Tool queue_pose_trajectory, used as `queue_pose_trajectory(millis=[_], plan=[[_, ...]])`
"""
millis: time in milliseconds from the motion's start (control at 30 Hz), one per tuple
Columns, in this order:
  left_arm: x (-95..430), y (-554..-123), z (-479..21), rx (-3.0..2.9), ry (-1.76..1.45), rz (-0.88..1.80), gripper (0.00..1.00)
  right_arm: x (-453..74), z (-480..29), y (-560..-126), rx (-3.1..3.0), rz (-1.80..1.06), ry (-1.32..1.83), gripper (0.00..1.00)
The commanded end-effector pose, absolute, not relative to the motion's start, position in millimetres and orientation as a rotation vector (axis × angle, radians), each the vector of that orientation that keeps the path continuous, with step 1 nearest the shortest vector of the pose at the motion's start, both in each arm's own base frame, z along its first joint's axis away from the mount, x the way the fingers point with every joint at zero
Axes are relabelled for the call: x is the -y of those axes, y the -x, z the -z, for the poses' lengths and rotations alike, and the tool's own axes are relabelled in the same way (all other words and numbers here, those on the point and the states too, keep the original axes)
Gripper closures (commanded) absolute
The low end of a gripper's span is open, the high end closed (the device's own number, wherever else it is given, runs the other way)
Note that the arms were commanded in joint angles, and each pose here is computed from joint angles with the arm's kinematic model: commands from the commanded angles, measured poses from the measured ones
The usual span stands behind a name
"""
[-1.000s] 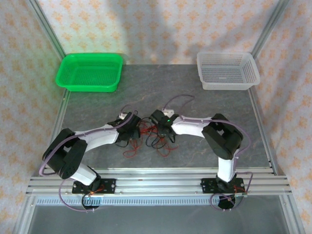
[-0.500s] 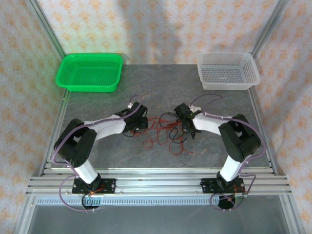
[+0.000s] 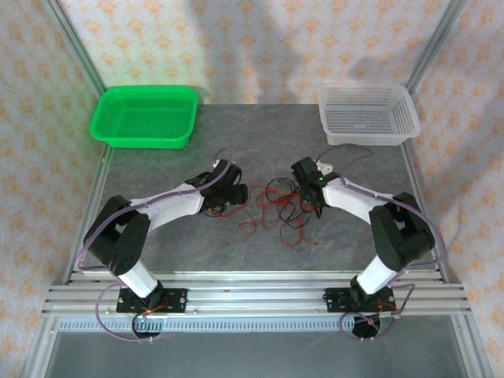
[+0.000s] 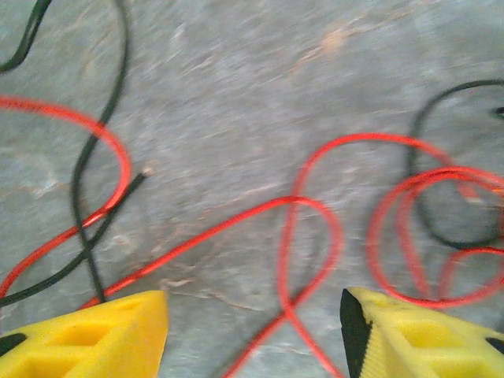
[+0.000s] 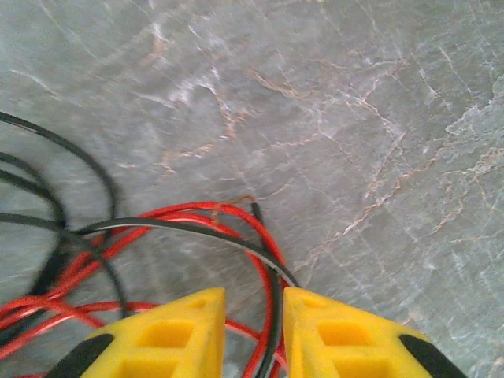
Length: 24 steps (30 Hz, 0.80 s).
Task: Untangle the cables
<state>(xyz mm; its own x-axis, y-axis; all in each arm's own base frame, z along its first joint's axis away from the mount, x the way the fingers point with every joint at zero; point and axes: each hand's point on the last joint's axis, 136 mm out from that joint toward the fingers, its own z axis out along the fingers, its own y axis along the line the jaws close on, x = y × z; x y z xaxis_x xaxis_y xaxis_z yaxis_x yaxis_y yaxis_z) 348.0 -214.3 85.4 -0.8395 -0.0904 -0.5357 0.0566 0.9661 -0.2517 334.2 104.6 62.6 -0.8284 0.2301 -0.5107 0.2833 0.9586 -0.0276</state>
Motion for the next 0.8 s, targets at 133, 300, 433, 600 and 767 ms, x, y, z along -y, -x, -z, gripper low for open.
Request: queue_pose_trajectory(millis=[133,300,433,600,767], plan=[[246,-348,-145,-2.449,-0.084,0.406,0.38,-141,-124,-327,-2.489,-0.199,-0.349,0.60],[244,-353,-138,-2.459,-0.035,0.353,0.40,-172,-148,-317,-2.453,-0.364,-0.304,0.54],[228,-360,-118,-2.508,0.042,0.216,0.45,-200,-156,-310,-2.439,-0.493,-0.267,0.54],[208,-369,-90,-2.566,0.120,0.112,0.54,-221,-151,-304,-2.451,-0.552,-0.238,0.54],[179,-373,-85,-2.534,0.251,0.027,0.55,-231,-136,-299,-2.479,-0.557,-0.218,0.54]])
